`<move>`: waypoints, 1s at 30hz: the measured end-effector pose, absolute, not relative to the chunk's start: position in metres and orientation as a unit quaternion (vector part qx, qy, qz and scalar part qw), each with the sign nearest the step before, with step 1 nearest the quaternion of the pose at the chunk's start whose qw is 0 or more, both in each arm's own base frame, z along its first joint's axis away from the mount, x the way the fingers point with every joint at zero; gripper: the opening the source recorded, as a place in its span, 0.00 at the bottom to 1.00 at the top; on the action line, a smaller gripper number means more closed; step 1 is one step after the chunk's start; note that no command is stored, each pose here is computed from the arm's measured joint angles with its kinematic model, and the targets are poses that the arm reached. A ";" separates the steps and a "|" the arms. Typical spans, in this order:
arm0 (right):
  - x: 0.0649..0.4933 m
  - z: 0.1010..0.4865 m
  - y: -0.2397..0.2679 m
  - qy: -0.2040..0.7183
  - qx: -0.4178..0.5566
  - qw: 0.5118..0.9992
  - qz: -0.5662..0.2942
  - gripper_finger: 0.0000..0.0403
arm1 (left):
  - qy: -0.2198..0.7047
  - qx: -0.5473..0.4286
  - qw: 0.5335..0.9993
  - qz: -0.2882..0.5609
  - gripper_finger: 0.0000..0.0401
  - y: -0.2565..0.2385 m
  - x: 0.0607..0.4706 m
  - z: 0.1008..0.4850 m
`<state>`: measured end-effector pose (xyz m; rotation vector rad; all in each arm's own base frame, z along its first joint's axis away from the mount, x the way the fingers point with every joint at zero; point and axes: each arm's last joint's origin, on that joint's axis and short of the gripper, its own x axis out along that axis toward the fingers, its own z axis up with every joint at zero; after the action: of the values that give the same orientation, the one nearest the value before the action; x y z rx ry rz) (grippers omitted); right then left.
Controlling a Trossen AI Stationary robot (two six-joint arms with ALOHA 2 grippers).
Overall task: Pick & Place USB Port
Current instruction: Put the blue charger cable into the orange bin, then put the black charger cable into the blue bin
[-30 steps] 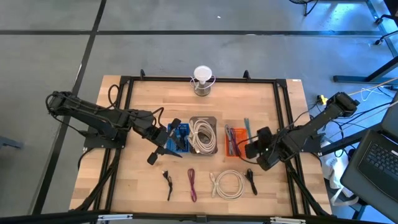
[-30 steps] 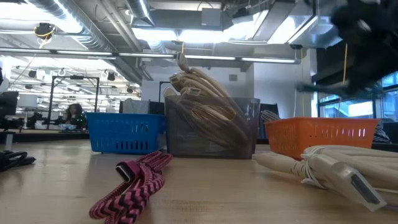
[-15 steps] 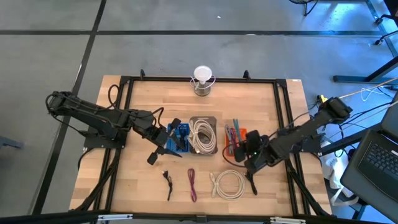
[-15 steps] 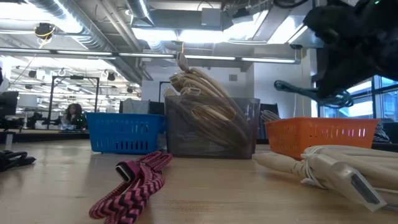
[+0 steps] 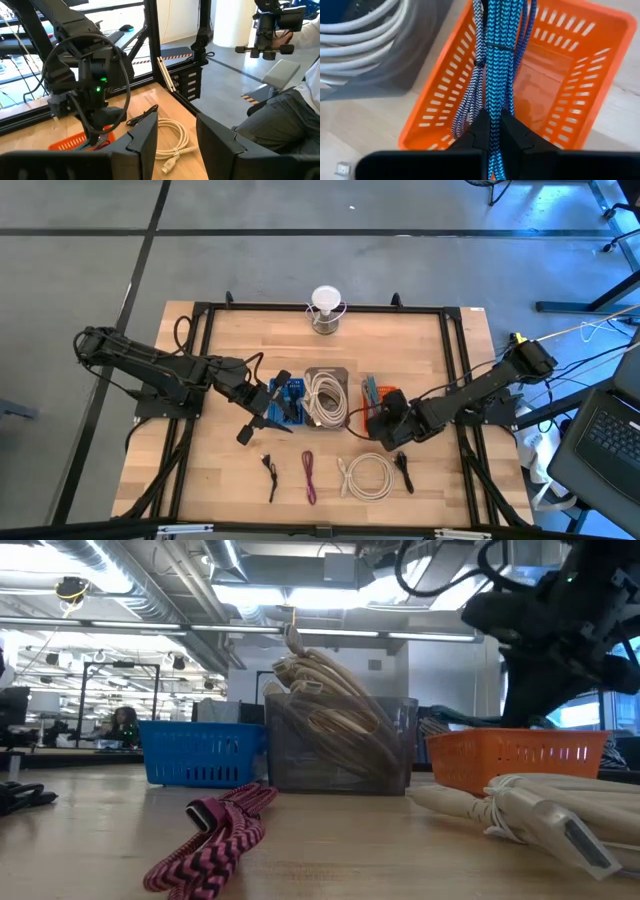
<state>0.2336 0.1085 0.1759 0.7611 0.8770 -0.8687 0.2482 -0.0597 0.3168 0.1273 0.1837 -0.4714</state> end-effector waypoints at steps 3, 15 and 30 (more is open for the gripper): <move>0.237 0.170 0.109 0.406 0.350 0.744 -0.400 0.04 | 0.091 0.063 0.966 -0.233 0.32 -0.060 0.248 0.317; 0.240 0.163 0.106 0.411 0.342 0.738 -0.412 0.26 | 0.092 0.062 0.966 -0.234 0.32 -0.060 0.248 0.316; 0.228 0.224 0.115 0.305 0.217 0.816 -0.439 0.40 | 0.174 0.007 0.964 -0.202 0.32 -0.062 0.244 0.304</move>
<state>0.2275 0.1153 0.2244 0.4633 0.6507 -0.9367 0.2442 -0.0620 0.3040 0.0134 0.3523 -0.4092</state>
